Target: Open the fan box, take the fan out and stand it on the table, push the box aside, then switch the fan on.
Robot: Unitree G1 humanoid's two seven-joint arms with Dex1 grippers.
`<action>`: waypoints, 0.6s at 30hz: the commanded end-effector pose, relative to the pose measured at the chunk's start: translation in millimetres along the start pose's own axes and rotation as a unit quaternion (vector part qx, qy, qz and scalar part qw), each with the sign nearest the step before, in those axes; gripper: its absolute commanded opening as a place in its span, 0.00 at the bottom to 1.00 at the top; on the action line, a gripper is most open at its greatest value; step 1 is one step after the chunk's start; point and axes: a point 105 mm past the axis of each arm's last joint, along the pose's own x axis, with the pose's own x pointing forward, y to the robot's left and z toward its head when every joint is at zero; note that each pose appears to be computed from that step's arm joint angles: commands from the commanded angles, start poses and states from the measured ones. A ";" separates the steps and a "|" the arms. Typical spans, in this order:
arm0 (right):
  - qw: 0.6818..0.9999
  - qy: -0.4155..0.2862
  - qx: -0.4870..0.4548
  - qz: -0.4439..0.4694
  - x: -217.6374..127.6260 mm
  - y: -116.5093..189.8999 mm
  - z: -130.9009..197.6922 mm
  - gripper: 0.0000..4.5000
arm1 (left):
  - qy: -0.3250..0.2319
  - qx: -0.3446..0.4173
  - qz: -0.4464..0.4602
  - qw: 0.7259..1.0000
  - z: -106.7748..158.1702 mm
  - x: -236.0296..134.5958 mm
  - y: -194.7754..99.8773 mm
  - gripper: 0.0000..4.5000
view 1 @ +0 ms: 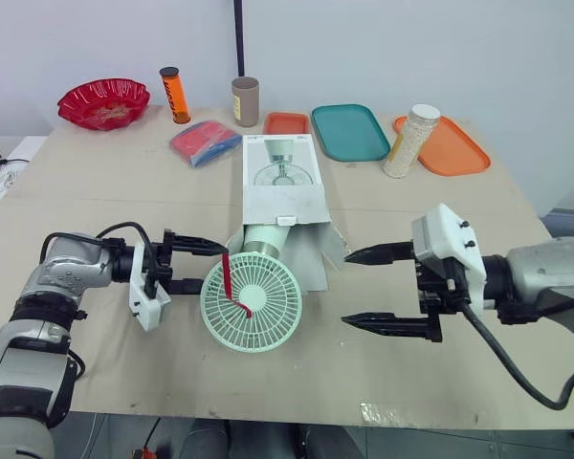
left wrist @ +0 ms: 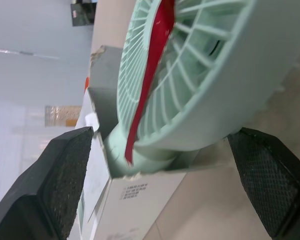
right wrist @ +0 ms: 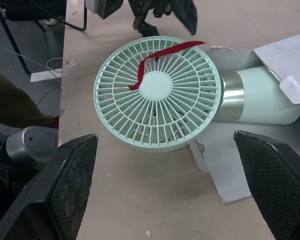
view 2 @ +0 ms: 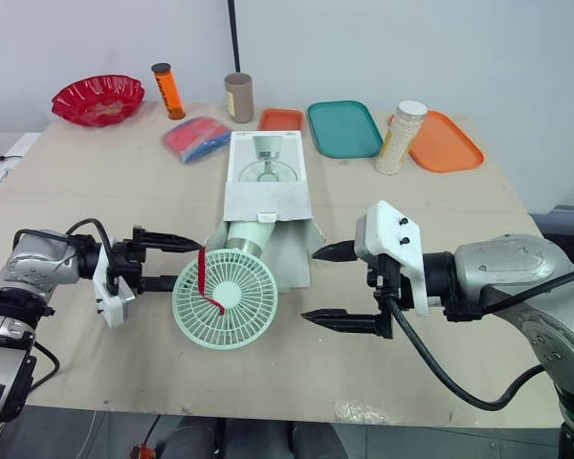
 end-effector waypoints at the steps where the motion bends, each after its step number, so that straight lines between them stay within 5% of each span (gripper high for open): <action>1: 1.000 -0.004 -0.025 0.004 -1.1 3.3 8.1 0.99 | 0.003 0.020 -0.022 1.000 1.7 -0.3 -5.0 1.00; 12: 1.000 -0.003 -0.026 -0.001 0.2 1.8 8.6 0.99 | 0.007 0.055 -0.003 0.998 -5.7 14.7 0.7 1.00; 16: 1.000 -0.001 -0.026 -0.001 -0.1 3.0 8.3 1.00 | 0.012 0.066 0.021 0.998 -7.8 15.9 3.0 0.74; 18: 1.000 -0.001 -0.026 -0.001 0.0 3.0 8.5 1.00 | 0.013 0.073 0.028 0.997 -8.4 16.3 3.1 0.70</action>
